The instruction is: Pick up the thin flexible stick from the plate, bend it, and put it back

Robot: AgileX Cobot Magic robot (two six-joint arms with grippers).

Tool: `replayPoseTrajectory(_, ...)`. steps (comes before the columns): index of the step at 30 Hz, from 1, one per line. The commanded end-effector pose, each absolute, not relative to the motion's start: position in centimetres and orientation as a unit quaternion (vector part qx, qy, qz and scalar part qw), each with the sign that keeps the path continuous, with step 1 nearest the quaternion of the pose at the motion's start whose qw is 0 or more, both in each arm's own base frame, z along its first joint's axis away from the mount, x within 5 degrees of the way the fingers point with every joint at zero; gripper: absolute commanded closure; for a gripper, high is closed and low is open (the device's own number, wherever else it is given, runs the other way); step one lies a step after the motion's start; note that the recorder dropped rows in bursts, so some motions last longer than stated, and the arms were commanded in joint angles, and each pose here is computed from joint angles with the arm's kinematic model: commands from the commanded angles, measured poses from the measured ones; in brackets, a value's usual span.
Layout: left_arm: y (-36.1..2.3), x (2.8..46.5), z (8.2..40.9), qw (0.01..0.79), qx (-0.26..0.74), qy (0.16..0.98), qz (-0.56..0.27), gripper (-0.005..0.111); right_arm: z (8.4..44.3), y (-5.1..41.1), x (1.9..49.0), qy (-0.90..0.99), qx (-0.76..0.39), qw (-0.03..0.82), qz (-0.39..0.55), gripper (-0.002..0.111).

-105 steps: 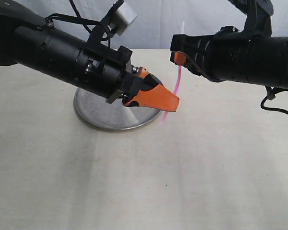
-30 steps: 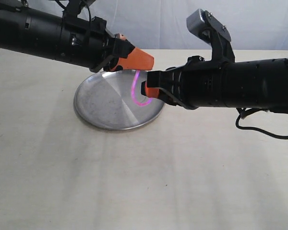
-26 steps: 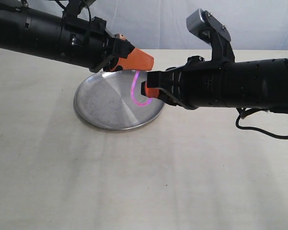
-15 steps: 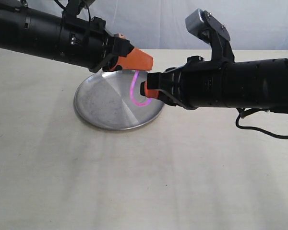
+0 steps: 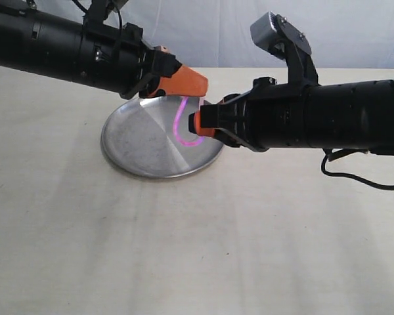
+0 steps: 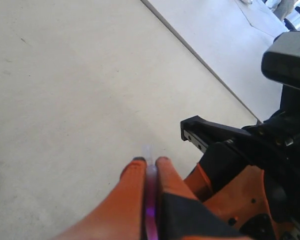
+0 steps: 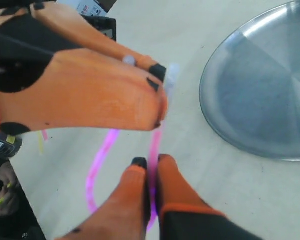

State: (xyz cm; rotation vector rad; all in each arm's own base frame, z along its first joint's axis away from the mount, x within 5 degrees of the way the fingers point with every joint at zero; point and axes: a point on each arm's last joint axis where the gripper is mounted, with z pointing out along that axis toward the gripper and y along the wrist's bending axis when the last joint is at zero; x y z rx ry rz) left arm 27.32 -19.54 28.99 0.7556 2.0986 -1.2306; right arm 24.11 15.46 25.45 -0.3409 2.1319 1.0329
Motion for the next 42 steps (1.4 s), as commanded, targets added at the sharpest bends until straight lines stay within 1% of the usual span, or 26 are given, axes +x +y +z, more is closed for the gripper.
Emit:
replayPoseTrajectory(1,-19.5,27.7,28.8,0.3,0.276,0.792,-0.454,0.106,26.3,16.4,22.8,0.799,-0.198,0.349,0.447,0.109)
replayPoseTrajectory(13,-19.6,27.4,28.9,0.289,0.271,0.789,-0.469,0.106,26.1,16.4,22.7,0.802,-0.217,0.347,0.435,0.109)
replayPoseTrajectory(29,-19.7,27.5,29.2,0.281,0.245,0.79,-0.487,0.106,25.6,16.1,22.8,0.811,-0.249,0.356,0.392,0.109)
replayPoseTrajectory(42,-19.7,27.6,29.2,0.26,0.199,0.8,-0.502,0.106,25.2,16.0,22.7,0.81,-0.286,0.354,0.369,0.109)
